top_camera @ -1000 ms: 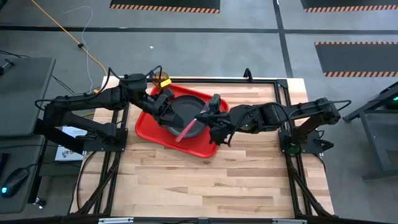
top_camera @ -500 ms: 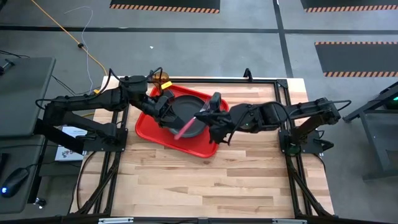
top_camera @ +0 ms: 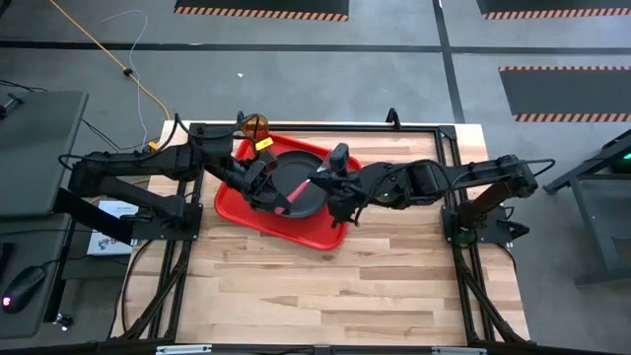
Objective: Pick and place plate/cup/fork/spoon on tray
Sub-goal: Put the pink fork on the red serving tray
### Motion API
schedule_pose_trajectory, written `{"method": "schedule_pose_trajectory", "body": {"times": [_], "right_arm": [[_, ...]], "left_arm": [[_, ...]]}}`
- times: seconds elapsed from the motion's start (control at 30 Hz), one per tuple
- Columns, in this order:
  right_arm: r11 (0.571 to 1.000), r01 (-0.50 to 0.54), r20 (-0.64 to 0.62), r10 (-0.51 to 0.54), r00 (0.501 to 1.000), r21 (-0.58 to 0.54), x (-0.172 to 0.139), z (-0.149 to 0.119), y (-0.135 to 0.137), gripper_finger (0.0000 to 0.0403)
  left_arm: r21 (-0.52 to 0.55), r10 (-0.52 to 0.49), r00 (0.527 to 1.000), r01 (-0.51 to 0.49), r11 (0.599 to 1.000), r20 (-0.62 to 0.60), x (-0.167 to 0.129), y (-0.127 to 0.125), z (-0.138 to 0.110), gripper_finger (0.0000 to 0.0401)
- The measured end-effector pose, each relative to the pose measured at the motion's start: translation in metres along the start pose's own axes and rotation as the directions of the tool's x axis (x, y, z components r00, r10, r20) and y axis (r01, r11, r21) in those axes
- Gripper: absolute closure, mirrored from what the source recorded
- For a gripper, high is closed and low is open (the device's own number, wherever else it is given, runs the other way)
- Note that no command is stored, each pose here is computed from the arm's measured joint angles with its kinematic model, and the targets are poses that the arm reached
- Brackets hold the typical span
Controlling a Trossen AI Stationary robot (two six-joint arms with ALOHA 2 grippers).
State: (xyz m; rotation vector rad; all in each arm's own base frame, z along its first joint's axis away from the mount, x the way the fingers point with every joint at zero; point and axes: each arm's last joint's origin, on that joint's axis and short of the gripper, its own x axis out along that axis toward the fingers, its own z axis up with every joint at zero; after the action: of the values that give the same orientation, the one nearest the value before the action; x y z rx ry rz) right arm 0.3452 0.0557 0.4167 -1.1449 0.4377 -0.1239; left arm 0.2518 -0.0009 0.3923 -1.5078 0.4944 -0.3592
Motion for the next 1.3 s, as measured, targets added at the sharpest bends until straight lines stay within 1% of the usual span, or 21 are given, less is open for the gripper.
{"method": "schedule_pose_trajectory", "body": {"times": [0.1,0.2,0.33,0.43,0.5,0.57,0.7,0.77,0.8,0.9,1.0,1.1,1.2,1.3], "right_arm": [[0.999,-0.021,-0.007,0.02,1.0,-0.036,0.005,0.001,0.005,0.0403],[0.999,-0.015,0.004,0.015,1.0,-0.03,0.005,0.001,0.004,0.0403],[0.999,-0.007,-0.008,0.007,1.0,-0.034,0.006,0.001,0.004,0.0403],[0.999,-0.006,-0.007,0.005,1.0,-0.033,0.005,0.001,0.004,0.0403],[0.999,-0.005,-0.002,0.005,1.0,-0.031,0.005,0.002,0.004,0.0403],[1.0,-0.001,-0.001,0.001,1.0,-0.026,0.005,0.002,0.003,0.0403],[1.0,0.002,0.001,-0.002,1.0,-0.024,0.006,0.002,0.003,0.0403],[1.0,0.008,0.001,-0.008,1.0,-0.022,0.005,0.002,0.002,0.0403],[1.0,0.01,0.002,-0.01,1.0,-0.025,0.004,0.002,0.001,0.0402],[0.999,0.027,-0.009,-0.027,1.0,-0.023,0.003,0.004,0.001,0.0402],[0.997,0.068,-0.043,-0.069,0.997,-0.024,0.001,0.007,0.002,0.0402],[0.996,0.086,-0.066,-0.087,0.994,-0.013,0.0,0.008,0.002,0.0392],[0.994,0.103,-0.077,-0.1,0.992,0.036,-0.004,0.009,0.0,0.0361],[0.991,0.105,-0.069,-0.099,0.993,0.085,-0.007,0.009,-0.001,0.0318]], "left_arm": [[0.006,-0.015,1.0,0.015,1.0,0.002,0.004,0.001,0.003,0.0188],[0.022,-0.048,0.999,0.048,0.999,0.007,0.006,-0.003,0.005,0.0188],[0.013,-0.045,0.999,0.045,0.999,0.014,0.006,-0.002,0.006,0.0189],[0.021,-0.047,0.999,0.047,0.999,0.014,0.006,-0.002,0.006,0.0202],[0.031,-0.046,0.999,0.045,0.998,0.014,0.006,-0.002,0.006,0.0222],[0.033,-0.046,0.999,0.045,0.998,0.015,0.006,-0.002,0.006,0.0251],[0.055,-0.047,0.999,0.046,0.997,0.019,0.006,-0.002,0.006,0.0328],[0.048,-0.034,0.999,0.033,0.998,0.02,0.006,0.0,0.006,0.0369],[0.046,-0.03,0.999,0.029,0.999,0.023,0.006,0.001,0.007,0.0381],[0.062,-0.028,0.999,0.026,0.998,0.032,0.004,0.001,0.009,0.038],[0.094,-0.026,0.999,0.022,0.995,0.043,0.0,0.0,0.012,0.0378],[0.117,-0.022,0.998,0.015,0.993,0.061,-0.004,0.0,0.015,0.0384],[0.139,-0.018,0.996,0.006,0.99,0.089,-0.012,-0.001,0.017,0.0384],[0.164,-0.006,0.99,-0.017,0.986,0.138,-0.024,-0.002,0.02,0.0384]]}}
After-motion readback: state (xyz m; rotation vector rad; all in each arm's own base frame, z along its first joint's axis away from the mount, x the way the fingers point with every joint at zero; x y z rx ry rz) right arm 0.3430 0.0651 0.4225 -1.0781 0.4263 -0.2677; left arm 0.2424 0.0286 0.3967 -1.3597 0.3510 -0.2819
